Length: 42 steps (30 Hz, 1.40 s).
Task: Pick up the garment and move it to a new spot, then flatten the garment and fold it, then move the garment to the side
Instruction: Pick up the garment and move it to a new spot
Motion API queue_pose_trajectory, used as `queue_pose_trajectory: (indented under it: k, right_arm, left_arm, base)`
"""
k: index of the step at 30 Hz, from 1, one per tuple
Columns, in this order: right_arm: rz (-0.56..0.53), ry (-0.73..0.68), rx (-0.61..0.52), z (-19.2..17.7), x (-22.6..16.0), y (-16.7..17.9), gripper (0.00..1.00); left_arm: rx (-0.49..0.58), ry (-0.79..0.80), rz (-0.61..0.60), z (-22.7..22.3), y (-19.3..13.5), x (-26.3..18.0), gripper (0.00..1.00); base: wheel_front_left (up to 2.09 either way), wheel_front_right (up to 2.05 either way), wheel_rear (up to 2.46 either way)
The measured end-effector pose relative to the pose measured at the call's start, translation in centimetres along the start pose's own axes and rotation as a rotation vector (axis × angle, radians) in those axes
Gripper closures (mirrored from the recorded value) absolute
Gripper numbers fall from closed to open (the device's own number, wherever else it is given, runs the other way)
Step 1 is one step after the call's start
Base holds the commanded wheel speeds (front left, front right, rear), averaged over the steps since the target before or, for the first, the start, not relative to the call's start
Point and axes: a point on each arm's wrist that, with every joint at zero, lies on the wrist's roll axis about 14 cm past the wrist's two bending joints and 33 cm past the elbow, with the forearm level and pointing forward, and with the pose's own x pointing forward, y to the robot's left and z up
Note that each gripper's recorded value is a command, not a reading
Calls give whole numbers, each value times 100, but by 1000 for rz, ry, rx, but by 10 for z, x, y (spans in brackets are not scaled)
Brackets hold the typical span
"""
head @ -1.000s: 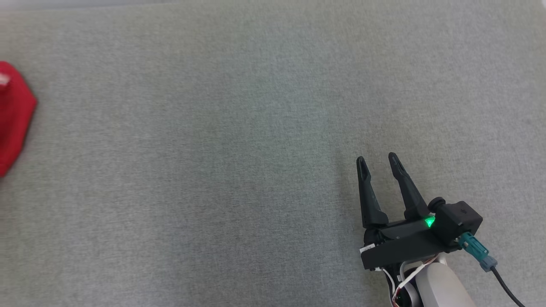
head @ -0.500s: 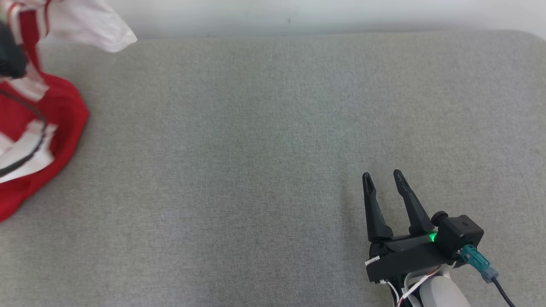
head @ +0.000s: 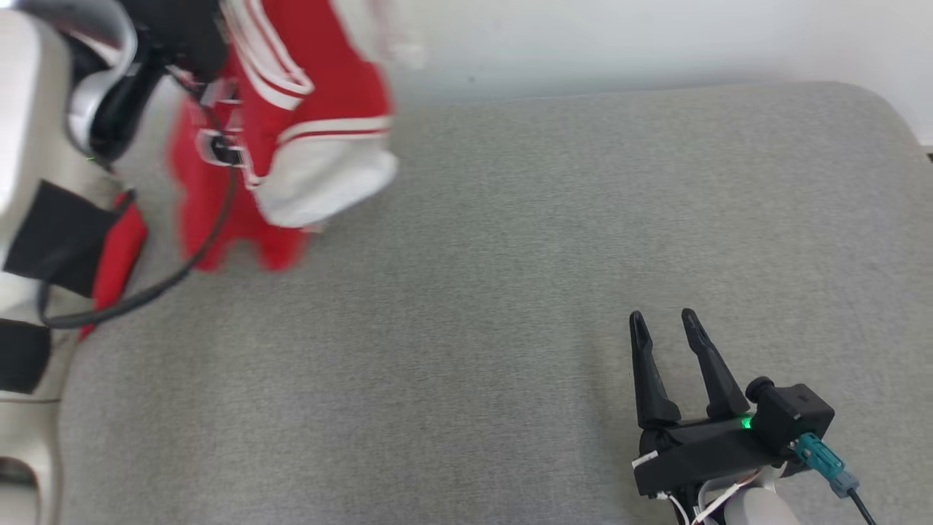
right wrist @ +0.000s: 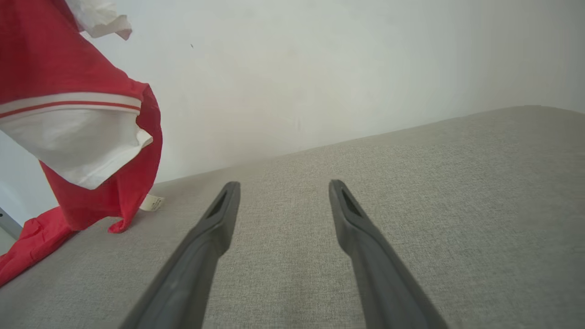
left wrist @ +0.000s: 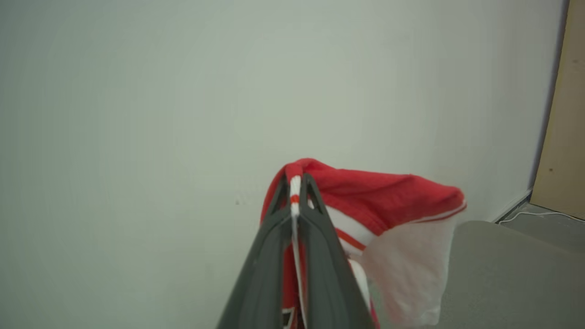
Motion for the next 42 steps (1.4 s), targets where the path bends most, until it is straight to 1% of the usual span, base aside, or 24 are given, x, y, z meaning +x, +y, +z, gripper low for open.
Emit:
queue_pose_trajectory:
  k: [6, 10, 12, 14, 16, 21, 29, 32, 36, 40, 41, 42]
  right_arm:
    - [-62, -18, -4, 9, -10, -18, 0]
    - [-106, -24, -10, 13, -19, -31, 0]
    - [-123, -24, -13, 14, -23, -36, 0]
    - [-141, -26, -17, 15, -27, -41, 0]
    - [-156, -26, -20, 16, -30, -45, 0]
    - [-181, -20, -23, 15, -34, -52, 0]
    - [-192, -26, -35, 18, -35, -57, 0]
    - [-199, -28, -38, 19, -36, -59, 0]
    - [-196, -22, -43, 17, -35, -59, 0]
    - [-191, -20, -45, 16, -35, -57, 0]
    - [-187, -18, -44, 15, -34, -56, 0]
    - [-182, -18, -43, 15, -33, -55, 0]
  left_arm:
    - [-45, -68, -150, 24, -65, 16, 100]
    - [-92, -111, -254, 38, -108, 22, 100]
    - [-125, -128, -297, 43, -127, 24, 100]
    - [-162, -122, -329, 39, -141, 24, 100]
    - [-197, -107, -350, 29, -152, 24, 100]
    - [-349, -61, -359, -4, -174, 22, 100]
    - [-537, 120, -372, -88, -224, -10, 100]
    - [-577, 184, -379, -114, -240, -27, 100]
    - [-594, 267, -394, -144, -258, -50, 100]
    - [-621, 280, -406, -148, -267, -60, 100]
    - [-634, 270, -395, -146, -269, -63, 80]
    - [-643, 261, -399, -143, -270, -65, 10]
  base:
    - [0, 0, 0]
    - [0, 0, 0]
    - [0, 0, 0]
    - [0, 0, 0]
    - [0, 0, 0]
    - [0, 0, 0]
    - [0, 0, 0]
    - [0, 0, 0]
    - [0, 0, 0]
    - [0, 0, 0]
    - [0, 0, 0]
    - [0, 0, 0]
